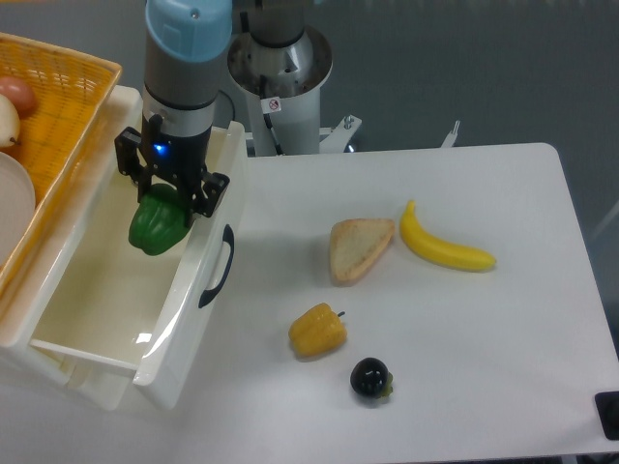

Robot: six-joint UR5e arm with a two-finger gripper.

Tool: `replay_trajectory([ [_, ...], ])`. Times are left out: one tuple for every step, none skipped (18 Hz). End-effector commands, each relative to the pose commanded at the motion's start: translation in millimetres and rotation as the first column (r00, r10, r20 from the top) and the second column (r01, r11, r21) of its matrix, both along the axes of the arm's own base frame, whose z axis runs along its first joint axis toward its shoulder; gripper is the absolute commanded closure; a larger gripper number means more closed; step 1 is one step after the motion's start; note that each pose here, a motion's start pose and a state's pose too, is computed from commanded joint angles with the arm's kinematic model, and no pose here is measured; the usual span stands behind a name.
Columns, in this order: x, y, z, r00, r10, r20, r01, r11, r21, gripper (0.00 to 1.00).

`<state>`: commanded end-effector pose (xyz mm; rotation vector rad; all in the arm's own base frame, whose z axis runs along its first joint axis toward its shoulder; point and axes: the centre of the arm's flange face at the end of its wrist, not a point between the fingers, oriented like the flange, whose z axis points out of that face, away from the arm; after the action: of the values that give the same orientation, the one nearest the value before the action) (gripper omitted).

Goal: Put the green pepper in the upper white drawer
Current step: 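Lower the green pepper into the drawer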

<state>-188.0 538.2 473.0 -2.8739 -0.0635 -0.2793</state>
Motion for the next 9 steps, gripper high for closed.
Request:
replay_trajectory([
  [-1.1,1.5,-3.3,1.0,0.0,0.004,0.0,1.0,-0.005,0.51],
  [0.0,2.9,-5.0,1.0,-0.003,0.005,0.003,1.0,-0.007,0.51],
  [3.6,5.1,-6.7,1.0,-0.011,0.007,0.011,1.0,-0.01,0.51],
  [4.0,7.5,-10.9,1.0,-0.014,0.012,0.014,1.0,-0.016,0.51],
  [4.3,8.6,-12.6,1.0,-0.014,0.014,0.014,1.0,-0.019,0.51],
  [4.0,8.9,-13.5,1.0,-0.014,0.015,0.014,1.0,-0.02,0.51],
  [7.3,10.0,-13.5,1.0,-0.02,0.015,0.02,1.0,-0.02,0.5],
  [11.2,11.7,-14.4,1.0,-0.027,0.014,0.028,0.999,-0.022,0.5],
  [11.5,12.7,-16.1,0.999,-0.029,0.016,0.029,0.999,-0.025,0.5],
])
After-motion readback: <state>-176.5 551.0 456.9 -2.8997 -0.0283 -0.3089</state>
